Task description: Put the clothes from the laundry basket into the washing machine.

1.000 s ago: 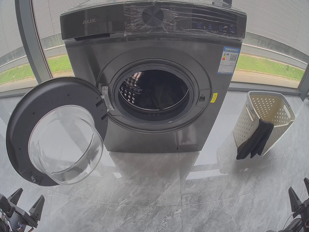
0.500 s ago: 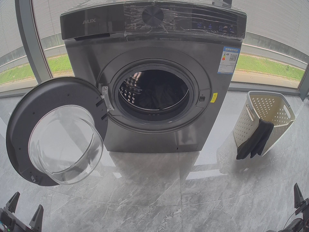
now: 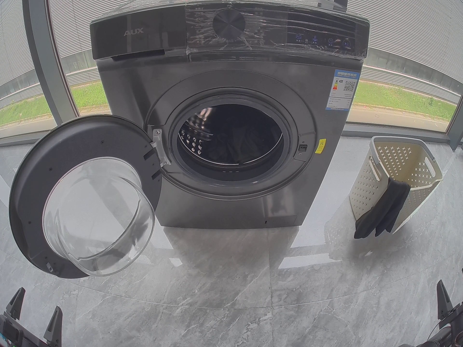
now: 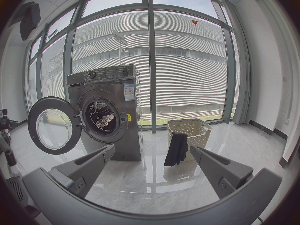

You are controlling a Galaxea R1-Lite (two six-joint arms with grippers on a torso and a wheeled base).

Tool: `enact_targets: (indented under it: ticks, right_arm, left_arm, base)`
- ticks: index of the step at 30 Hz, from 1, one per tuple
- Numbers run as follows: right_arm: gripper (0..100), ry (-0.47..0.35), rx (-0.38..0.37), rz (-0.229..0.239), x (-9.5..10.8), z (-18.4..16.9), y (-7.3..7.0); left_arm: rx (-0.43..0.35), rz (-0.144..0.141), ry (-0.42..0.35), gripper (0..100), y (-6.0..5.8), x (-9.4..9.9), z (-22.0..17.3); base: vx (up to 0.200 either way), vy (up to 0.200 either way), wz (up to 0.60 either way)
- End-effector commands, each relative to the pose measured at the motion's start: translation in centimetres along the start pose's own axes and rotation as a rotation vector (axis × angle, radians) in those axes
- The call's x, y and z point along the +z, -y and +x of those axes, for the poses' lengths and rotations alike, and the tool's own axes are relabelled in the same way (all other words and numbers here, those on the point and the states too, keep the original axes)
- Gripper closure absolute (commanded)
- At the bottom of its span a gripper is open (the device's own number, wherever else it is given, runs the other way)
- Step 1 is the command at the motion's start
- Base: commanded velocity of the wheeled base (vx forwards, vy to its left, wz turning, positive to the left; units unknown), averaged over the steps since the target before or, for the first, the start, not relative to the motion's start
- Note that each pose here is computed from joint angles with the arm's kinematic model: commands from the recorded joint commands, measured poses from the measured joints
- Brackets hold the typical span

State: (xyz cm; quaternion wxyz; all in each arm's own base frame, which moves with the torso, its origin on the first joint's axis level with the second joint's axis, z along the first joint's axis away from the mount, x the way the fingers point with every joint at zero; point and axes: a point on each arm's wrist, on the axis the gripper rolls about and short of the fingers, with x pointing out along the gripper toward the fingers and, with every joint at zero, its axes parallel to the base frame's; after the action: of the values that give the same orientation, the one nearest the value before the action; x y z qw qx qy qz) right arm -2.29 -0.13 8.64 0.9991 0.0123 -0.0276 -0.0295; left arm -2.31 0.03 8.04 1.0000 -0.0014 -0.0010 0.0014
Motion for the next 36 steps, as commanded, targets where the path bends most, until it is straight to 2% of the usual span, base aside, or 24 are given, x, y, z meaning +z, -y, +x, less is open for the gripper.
enact_targets:
  ticks: [1,4,7,8,9,10,12,13,14,15,28,36]
  right_arm:
    - [0,0.002,-0.036,-0.002,-0.47,-0.06,0.08]
    - [0,-0.002,-0.002,0.015,-0.42,-0.09,0.01]
    - [0,-0.003,-0.028,0.024,-0.41,-0.10,0.07]
    - [0,0.005,-0.121,-0.005,-0.48,-0.06,0.27]
    - [0,0.005,-0.135,-0.030,-0.49,-0.06,0.30]
    - [0,0.004,-0.095,-0.041,-0.49,-0.05,0.22]
    - [0,-0.025,0.007,-0.008,-0.79,-0.04,-0.02]
    - [0,-0.042,0.068,-0.012,-0.95,-0.05,-0.14]
    - [0,-0.050,0.079,-0.013,-1.01,-0.07,-0.16]
    - [0,-0.078,0.063,-0.022,-1.04,-0.04,-0.10]
    - [0,-0.054,0.043,-0.019,-0.98,-0.07,-0.08]
    - [0,-0.055,0.043,-0.019,-1.02,-0.06,-0.08]
  left_arm:
    - [0.000,0.000,-0.002,0,0.00,-0.47,0.02]
    - [0.000,-0.002,0.000,0,0.00,-0.45,0.02]
    - [0.005,-0.006,0.000,0,0.00,-0.45,0.02]
    - [0.005,-0.006,-0.002,0,0.00,-0.47,0.02]
    - [0.006,-0.005,-0.003,0,-0.01,-0.51,0.03]
    - [0.006,-0.003,-0.002,0,-0.01,-0.50,0.03]
    - [0.006,0.000,-0.002,0,-0.01,-0.50,0.03]
    - [0.006,0.000,-0.002,0,-0.01,-0.50,0.03]
    - [0.006,0.001,-0.002,0,-0.01,-0.50,0.03]
    - [0.006,0.001,-0.002,0,-0.01,-0.50,0.03]
    - [0.006,0.003,-0.002,0,-0.01,-0.50,0.03]
    - [0.013,-0.017,0.000,0,-0.02,-0.45,0.02]
  base:
    - [0.000,0.000,0.00]
    - [0.000,0.000,0.00]
    - [0.000,0.000,0.00]
    - [0.000,0.000,0.00]
    - [0.000,-0.200,0.00]
    - [0.000,-0.200,0.00]
    - [0.000,-0.200,0.00]
    - [0.000,-0.200,0.00]
    - [0.000,-0.200,0.00]
    - [0.000,-0.200,0.00]
    - [0.000,-0.200,0.00]
    - [0.000,-0.200,0.00]
